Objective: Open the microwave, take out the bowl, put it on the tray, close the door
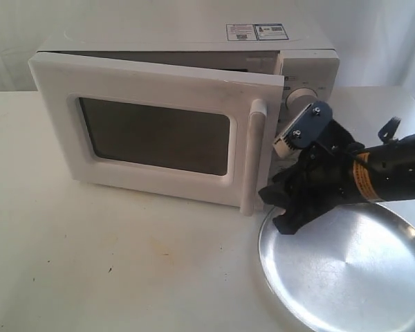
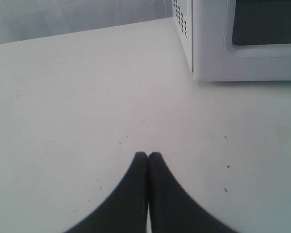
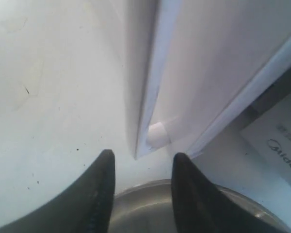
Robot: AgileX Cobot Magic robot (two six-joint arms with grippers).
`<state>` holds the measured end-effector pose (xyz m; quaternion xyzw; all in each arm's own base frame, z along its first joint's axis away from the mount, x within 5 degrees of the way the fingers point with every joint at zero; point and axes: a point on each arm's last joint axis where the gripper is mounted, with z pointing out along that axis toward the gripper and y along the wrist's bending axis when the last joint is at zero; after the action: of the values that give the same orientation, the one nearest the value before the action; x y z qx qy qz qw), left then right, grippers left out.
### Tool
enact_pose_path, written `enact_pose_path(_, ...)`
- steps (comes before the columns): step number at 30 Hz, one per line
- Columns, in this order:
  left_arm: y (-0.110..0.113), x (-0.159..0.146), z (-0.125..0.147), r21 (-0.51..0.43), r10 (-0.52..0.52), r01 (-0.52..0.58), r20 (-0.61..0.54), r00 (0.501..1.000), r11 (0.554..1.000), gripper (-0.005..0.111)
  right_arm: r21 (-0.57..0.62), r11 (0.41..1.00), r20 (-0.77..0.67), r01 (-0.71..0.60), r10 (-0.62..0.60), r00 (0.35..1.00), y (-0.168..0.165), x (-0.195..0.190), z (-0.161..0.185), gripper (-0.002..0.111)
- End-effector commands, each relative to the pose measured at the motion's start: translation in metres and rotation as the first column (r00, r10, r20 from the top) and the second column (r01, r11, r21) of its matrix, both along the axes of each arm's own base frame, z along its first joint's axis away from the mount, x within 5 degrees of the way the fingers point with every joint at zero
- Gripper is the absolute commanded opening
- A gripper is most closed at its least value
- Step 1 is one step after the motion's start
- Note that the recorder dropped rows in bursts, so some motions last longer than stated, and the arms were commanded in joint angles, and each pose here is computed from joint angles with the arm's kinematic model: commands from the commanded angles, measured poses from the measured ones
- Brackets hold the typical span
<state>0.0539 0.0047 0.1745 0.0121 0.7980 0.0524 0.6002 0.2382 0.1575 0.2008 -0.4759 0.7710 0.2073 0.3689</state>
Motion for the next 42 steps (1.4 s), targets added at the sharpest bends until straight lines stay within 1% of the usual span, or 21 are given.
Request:
enact_pose_path(1,0.000,0.000,-0.001,-0.009,0.000,0.000,0.000,1.000,1.000,0.000,0.037,0.998,0.039,0.040,-0.042,0.998,-0.008,-0.012,0.019,0.007)
enact_pose_path(2,0.000,0.000,-0.001,-0.009,0.000,0.000,0.000,1.000,1.000,0.000,0.042,0.998,0.057,0.057,-0.059,0.997,-0.011,-0.015,0.023,0.000)
enact_pose_path(3,0.000,0.000,-0.001,-0.009,0.000,0.000,0.000,1.000,1.000,0.000,0.048,0.995,0.066,0.093,-0.096,0.993,-0.015,-0.017,0.027,0.000)
enact_pose_path(5,0.000,0.000,-0.001,-0.009,0.000,0.000,0.000,1.000,1.000,0.000,0.052,0.974,0.096,0.219,-0.223,0.970,-0.024,-0.015,0.034,0.000)
enact_pose_path(7,0.000,0.000,-0.001,-0.009,0.000,0.000,0.000,1.000,1.000,0.000,0.056,0.937,0.132,0.344,-0.348,0.928,-0.034,-0.010,0.040,0.000)
enact_pose_path(9,0.000,0.000,-0.001,-0.009,0.000,0.000,0.000,1.000,1.000,0.000,0.044,0.908,0.169,0.418,-0.419,0.892,-0.040,-0.005,0.041,0.000)
enact_pose_path(11,0.000,0.000,-0.001,-0.009,0.000,0.000,0.000,1.000,1.000,0.000,0.028,0.889,0.197,0.458,-0.454,0.869,-0.043,0.000,0.041,0.000)
enact_pose_path(14,0.000,0.000,-0.001,-0.009,0.000,0.000,0.000,1.000,1.000,0.000,0.015,0.885,0.203,0.466,-0.459,0.865,-0.041,0.008,0.039,0.000)
enact_pose_path(20,0.000,0.000,-0.001,-0.009,0.000,0.000,0.000,1.000,1.000,0.000,0.007,0.954,0.223,0.301,-0.295,0.929,-0.017,0.028,0.046,0.000)
enact_pose_path(25,0.000,0.000,-0.001,-0.009,0.000,0.000,0.000,1.000,1.000,0.000,0.098,0.972,0.235,0.212,-0.230,0.944,-0.001,0.041,0.061,0.000)
enact_pose_path(29,0.000,0.000,-0.001,-0.009,0.000,0.000,0.000,1.000,1.000,0.000,0.171,0.974,0.245,0.147,-0.186,0.952,0.007,0.040,0.070,0.000)
enact_pose_path(30,0.000,0.000,-0.001,-0.009,0.000,0.000,0.000,1.000,1.000,0.000,0.205,0.975,0.231,0.080,-0.128,0.964,0.011,0.035,0.071,0.000)
enact_pose_path(31,0.000,0.000,-0.001,-0.009,0.000,0.000,0.000,1.000,1.000,0.000,0.221,0.974,0.225,0.045,-0.096,0.970,0.014,0.032,0.071,0.000)
enact_pose_path(32,0.000,0.000,-0.001,-0.009,0.000,0.000,0.000,1.000,1.000,0.000,0.267,0.962,0.205,-0.061,0.006,0.979,0.020,0.022,0.070,0.000)
enact_pose_path(33,0.000,0.000,-0.001,-0.009,0.000,0.000,0.000,1.000,1.000,0.000,0.292,0.949,0.196,-0.117,0.060,0.979,0.023,0.016,0.071,0.000)
enact_pose_path(34,0.000,0.000,-0.001,-0.009,0.000,0.000,0.000,1.000,1.000,0.000,0.325,0.915,0.181,-0.238,0.187,0.966,0.027,0.004,0.070,0.000)
enact_pose_path(35,0.000,0.000,-0.001,-0.009,0.000,0.000,0.000,1.000,1.000,0.000,0.342,0.896,0.171,-0.282,0.236,0.957,0.029,-0.002,0.070,0.000)
enact_pose_path(37,0.000,0.000,-0.001,-0.009,0.000,0.000,0.000,1.000,1.000,0.000,0.400,0.786,0.144,-0.472,0.454,0.879,0.030,-0.028,0.070,0.000)
enact_pose_path(38,0.000,0.000,-0.001,-0.009,0.000,0.000,0.000,1.000,1.000,0.000,0.409,0.753,0.140,-0.516,0.507,0.851,0.029,-0.035,0.070,0.000)
enact_pose_path(39,0.000,0.000,-0.001,-0.009,0.000,0.000,0.000,1.000,1.000,0.000,0.412,0.709,0.137,-0.572,0.573,0.808,0.028,-0.042,0.071,0.000)
enact_pose_path(42,0.000,0.000,-0.001,-0.009,0.000,0.000,0.000,1.000,1.000,0.000,0.391,0.705,0.152,-0.592,0.585,0.797,0.027,-0.044,0.071,0.000)
